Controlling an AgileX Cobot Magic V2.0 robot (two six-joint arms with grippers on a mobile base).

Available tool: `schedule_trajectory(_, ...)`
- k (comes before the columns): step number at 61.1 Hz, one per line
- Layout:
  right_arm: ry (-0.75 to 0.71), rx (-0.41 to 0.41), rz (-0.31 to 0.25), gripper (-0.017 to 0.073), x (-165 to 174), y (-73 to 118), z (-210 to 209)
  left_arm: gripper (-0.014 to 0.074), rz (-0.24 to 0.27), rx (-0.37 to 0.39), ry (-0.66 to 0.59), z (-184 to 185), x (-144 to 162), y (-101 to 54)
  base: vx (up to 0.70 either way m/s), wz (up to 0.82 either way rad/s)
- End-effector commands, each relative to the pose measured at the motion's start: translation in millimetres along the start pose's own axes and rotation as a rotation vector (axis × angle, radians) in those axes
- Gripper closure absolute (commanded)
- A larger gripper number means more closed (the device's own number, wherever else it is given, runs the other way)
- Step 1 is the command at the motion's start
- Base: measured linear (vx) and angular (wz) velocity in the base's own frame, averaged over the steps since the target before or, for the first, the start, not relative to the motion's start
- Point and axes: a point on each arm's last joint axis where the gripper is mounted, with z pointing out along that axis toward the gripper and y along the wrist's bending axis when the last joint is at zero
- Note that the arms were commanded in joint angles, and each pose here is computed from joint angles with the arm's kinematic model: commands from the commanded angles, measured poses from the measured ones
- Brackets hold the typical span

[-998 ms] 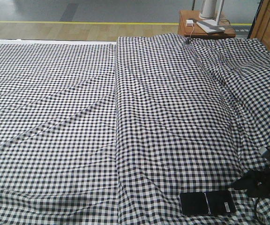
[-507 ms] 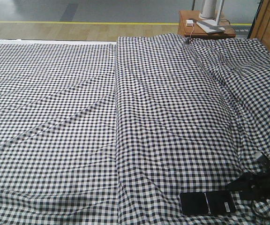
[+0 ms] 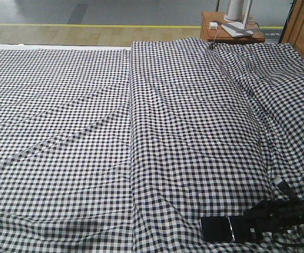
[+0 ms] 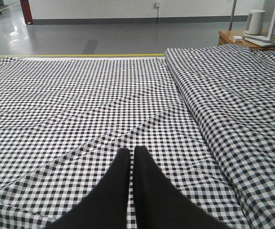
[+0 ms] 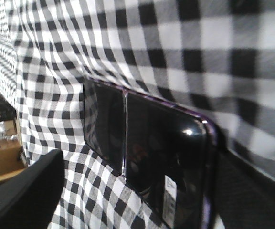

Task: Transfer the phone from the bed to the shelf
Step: 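Close the right gripper on the black phone's edge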

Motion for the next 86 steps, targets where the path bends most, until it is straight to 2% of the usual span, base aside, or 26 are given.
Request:
schedule_trajectory(1, -0.002, -0.061, -0.046, -0.0016, -11, 18.8, -4, 0.0593, -0.012, -0.002, -0.075, 0, -6, 0.4, 0.0, 0.0)
schedule_trajectory(12, 0.042, -0.087, -0.05, -0.0016, -9, 23.6, 15, 0.0593, -0.012, -0.002, -0.075, 0, -6, 0.4, 0.0, 0.0)
schedule_trajectory(24, 0.062, -0.111, -0.083, -0.0006, -11, 31.6, 23, 0.0593, -0.012, -0.002, -0.075, 0, -6, 0.4, 0.0, 0.0)
schedule_trajectory(34, 0.064, -0.114, -0.083, 0.0061, -10, 31.9, 23, 0.0593, -0.012, -0.002, -0.075, 0, -6, 0.4, 0.0, 0.0)
schedule_trajectory(40, 0.068, -0.118, -0.087, 0.0137, -10, 32.0, 23, 0.0593, -0.012, -0.002, -0.075, 0, -6, 0.4, 0.0, 0.0)
schedule_trajectory(48, 0.069, -0.126, -0.099, 0.0287, -10, 33.5, 22, 0.0593, -0.012, -0.002, -0.075, 0, -6, 0.4, 0.0, 0.0)
schedule_trajectory(60, 0.068, -0.14, -0.131, 0.0571, -13, 38.6, 18, 0.0593, -0.012, -0.002, -0.075, 0, -6, 0.4, 0.0, 0.0)
schedule_trajectory(75, 0.069, -0.197, -0.18, 0.0569, -19, 53.9, 7, 0.0593, -0.012, -0.002, -0.075, 0, -6, 0.4, 0.0, 0.0)
schedule_trajectory(86, 0.076, -0.164, -0.202, 0.0566, -26, 66.5, -9, 0.0593, -0.012, -0.002, -0.075, 0, -6, 0.4, 0.0, 0.0)
